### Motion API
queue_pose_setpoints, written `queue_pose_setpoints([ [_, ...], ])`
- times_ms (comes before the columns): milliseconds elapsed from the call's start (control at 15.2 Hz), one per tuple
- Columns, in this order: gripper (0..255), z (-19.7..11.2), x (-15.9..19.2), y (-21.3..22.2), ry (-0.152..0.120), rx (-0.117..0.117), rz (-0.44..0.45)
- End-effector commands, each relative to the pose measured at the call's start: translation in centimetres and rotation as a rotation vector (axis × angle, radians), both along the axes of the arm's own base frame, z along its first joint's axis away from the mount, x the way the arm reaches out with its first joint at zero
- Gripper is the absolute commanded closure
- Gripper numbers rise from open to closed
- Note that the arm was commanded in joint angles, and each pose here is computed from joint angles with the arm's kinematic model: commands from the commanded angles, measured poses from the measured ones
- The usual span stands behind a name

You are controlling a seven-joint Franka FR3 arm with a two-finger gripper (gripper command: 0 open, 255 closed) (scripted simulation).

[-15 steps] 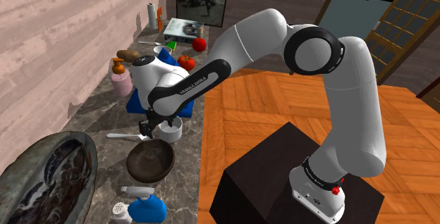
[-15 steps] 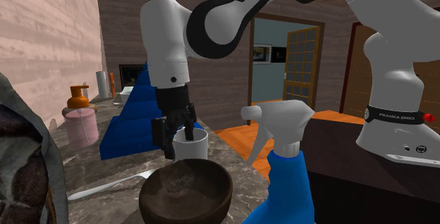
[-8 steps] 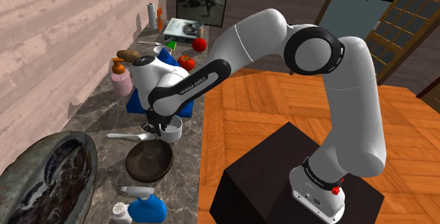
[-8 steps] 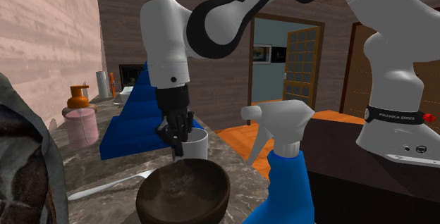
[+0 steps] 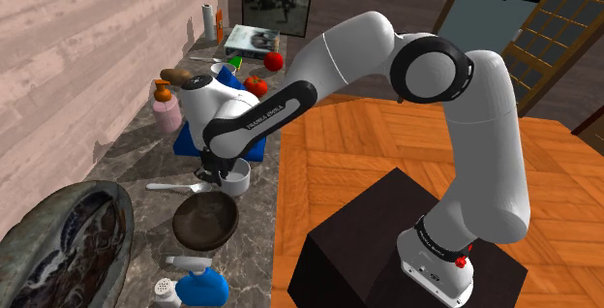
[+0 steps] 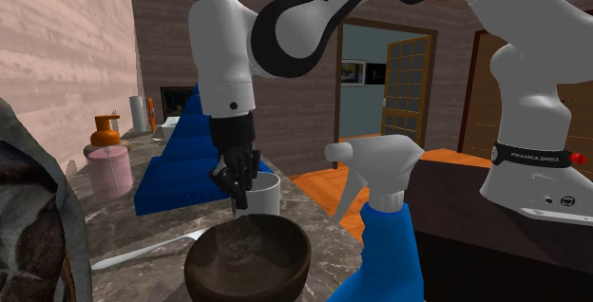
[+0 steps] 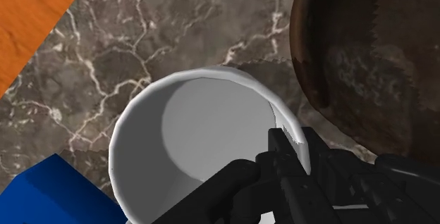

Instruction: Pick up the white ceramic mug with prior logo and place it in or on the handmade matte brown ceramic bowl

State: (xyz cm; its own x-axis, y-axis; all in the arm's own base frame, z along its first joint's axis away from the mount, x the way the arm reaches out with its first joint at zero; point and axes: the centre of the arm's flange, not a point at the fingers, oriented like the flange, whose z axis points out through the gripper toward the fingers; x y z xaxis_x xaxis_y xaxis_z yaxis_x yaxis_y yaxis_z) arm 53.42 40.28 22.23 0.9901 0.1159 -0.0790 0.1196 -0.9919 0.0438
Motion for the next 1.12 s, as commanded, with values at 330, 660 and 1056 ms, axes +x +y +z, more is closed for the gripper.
queue_pose_setpoints([
  [330, 255, 3.4, 0.0, 0.0, 0.0, 0.0, 0.0],
  [660, 255, 6.1, 0.0, 0.0, 0.0, 0.0, 0.0],
  [1056, 255, 9.2, 0.0, 0.0, 0.0, 0.0, 0.0],
])
